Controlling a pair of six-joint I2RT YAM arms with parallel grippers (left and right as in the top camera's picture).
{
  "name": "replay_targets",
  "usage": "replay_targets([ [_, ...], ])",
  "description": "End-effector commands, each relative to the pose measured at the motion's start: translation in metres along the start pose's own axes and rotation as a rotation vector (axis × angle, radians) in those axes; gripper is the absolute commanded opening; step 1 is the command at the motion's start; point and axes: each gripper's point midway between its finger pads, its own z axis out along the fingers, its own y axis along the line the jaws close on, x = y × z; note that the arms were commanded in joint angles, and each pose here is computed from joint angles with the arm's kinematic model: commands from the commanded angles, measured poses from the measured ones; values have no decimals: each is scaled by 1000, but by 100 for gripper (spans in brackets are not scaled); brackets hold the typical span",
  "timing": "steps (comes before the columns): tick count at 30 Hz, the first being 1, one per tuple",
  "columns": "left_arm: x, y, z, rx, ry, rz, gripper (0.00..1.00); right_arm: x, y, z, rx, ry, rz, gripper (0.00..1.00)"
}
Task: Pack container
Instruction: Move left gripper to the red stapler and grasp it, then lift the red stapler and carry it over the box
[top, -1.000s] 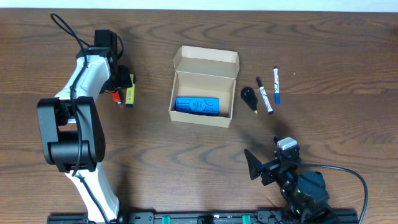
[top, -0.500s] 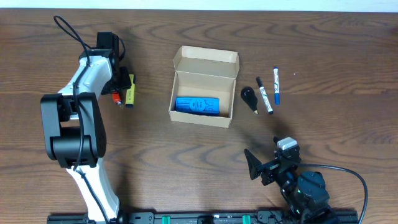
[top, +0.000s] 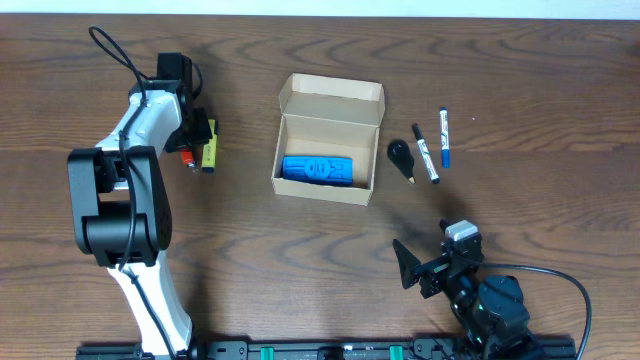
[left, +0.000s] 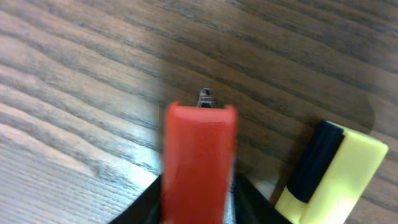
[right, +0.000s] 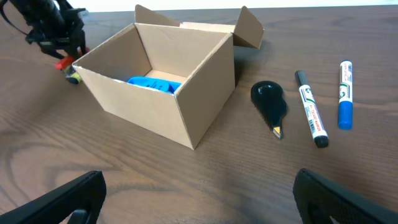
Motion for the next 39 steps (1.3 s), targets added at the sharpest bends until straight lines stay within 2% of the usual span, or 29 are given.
replay_targets([
  [1,6,2,13,-9,35,-7,19,1,0,0,1,-1,-6,99],
  [5,6,3,11,-10,36,-6,6,1,0,0,1,-1,-6,99],
  [11,-4,3,-7,-3,-8,-10,6,1,0,0,1,-1,-6,99],
  [18,-31,-3,-80,40,-155,41,6,1,0,0,1,-1,-6,99],
  [22,-44,-22,-137,72,-294,207,6,1,0,0,1,-1,-6,99],
  [28,-36,-79,-210,139,-488,698,6,1,0,0,1,-1,-6,99],
  [31,-31,-107,-229,151,-566,850,6,1,0,0,1,-1,-6,99],
  [36,-5,-160,-237,268,-617,1110,6,1,0,0,1,-1,-6,99],
  [39,9,-183,-240,303,-638,1202,6,1,0,0,1,-1,-6,99],
])
